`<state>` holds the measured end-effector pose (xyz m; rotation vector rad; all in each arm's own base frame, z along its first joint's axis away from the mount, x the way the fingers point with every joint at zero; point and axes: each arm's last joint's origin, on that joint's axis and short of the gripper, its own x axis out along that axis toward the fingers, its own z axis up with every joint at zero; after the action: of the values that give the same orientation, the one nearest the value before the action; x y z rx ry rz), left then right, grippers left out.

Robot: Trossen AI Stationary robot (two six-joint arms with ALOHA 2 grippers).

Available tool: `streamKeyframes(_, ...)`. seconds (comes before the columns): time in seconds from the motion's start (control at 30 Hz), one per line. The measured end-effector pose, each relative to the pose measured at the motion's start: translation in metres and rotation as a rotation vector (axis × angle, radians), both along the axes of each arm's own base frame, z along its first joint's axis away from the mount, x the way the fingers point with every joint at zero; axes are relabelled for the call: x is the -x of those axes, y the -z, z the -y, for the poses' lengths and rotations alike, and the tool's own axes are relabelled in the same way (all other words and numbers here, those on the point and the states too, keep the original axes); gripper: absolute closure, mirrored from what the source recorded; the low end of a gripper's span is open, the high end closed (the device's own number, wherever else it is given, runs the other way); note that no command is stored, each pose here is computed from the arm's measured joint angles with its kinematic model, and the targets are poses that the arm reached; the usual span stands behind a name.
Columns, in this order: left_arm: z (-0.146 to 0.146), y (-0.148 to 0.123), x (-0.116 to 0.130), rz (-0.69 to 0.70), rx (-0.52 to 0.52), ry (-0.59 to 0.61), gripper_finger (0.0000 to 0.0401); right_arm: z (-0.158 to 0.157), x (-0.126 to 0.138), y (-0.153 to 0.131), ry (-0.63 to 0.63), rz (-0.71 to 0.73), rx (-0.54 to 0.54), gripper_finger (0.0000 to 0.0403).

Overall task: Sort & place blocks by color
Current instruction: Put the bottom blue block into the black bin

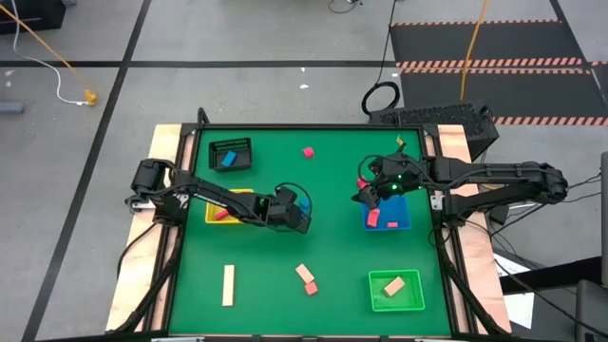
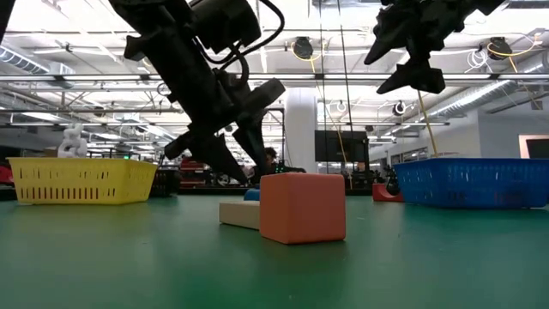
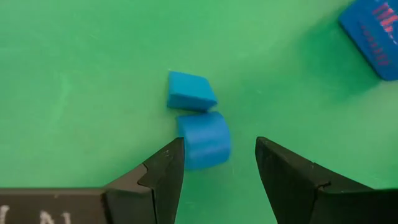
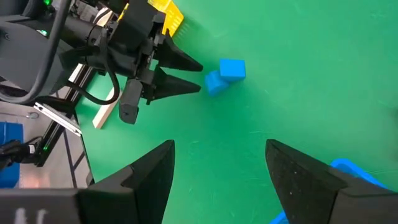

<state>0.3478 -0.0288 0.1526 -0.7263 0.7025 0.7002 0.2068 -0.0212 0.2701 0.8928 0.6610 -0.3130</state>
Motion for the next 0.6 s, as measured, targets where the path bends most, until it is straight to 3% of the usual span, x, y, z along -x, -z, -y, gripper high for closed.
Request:
streamKeyframes(0.27,-0.002,0.002,-0.003,0.029,-0.03,-0.051,0.0199,0.0,0.0,0.0,0.0,0.0,0.0,0.0161)
streamKeyframes(0.6,-0.001,0.015,-0.006,-0.003,-0.028,-0.026,0.0115,0.0,0.0,0.0,-0.001,0.003,0.0,0.0161)
